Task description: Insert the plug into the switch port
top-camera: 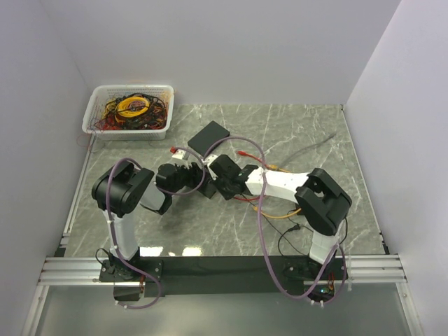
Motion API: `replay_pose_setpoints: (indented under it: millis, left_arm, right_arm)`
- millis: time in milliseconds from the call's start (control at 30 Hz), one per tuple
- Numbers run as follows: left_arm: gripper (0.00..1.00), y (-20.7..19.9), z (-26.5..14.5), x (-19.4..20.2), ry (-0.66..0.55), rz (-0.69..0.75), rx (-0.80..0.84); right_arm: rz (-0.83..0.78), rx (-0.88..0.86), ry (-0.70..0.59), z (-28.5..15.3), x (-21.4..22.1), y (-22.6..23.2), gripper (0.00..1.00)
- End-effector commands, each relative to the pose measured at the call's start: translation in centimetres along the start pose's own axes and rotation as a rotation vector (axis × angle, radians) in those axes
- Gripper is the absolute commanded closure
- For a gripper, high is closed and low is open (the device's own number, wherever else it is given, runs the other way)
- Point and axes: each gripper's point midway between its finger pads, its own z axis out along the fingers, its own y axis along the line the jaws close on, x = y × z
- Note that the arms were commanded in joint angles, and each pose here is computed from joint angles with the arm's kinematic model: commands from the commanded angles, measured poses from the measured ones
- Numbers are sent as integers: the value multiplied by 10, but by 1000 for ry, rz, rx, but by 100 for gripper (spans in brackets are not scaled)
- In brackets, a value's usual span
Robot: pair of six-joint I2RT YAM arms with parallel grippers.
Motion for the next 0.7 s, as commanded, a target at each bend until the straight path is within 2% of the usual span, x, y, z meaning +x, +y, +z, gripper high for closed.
replay_pose_setpoints:
  millis: [0,333,667]
  left_arm:
    - [40,-27,-42,111,412,-200,78]
    - [44,-16,-43,123,437,-212,32]
    - [45,-15,-42,121,433,-215,34]
  right_arm:
    - [142,98,-434,-35,-111,-21,100]
    - [177,26,-435,-37,-107,-8,100]
    - [207,41,-421,-41,-87,-11,100]
